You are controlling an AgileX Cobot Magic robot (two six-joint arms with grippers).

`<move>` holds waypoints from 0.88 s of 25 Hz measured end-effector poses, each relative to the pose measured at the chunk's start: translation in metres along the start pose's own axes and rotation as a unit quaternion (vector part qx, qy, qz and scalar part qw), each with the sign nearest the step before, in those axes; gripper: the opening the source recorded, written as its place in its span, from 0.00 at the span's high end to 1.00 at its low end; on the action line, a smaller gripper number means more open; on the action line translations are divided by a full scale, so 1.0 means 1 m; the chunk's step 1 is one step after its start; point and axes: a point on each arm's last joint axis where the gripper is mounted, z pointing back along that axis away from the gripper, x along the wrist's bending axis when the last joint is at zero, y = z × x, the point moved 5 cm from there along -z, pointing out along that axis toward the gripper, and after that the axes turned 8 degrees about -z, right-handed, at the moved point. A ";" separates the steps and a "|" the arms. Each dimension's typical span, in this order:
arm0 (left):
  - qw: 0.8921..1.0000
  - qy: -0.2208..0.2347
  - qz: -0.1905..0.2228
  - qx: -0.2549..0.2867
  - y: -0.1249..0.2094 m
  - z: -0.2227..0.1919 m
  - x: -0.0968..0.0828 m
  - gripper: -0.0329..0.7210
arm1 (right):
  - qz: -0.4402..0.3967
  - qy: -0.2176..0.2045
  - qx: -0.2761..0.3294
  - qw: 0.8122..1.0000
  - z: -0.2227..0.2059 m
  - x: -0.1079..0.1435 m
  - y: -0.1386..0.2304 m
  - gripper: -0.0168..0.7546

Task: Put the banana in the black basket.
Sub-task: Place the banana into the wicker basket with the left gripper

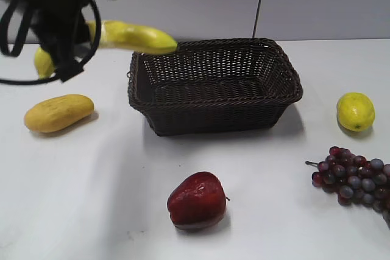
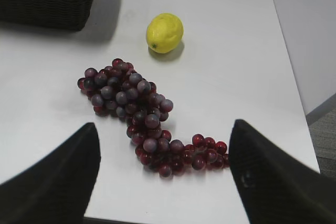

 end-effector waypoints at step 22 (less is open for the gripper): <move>0.995 -0.028 -0.083 -0.052 -0.119 -0.141 0.040 0.54 | 0.000 0.000 0.000 1.000 0.000 0.000 0.000 0.23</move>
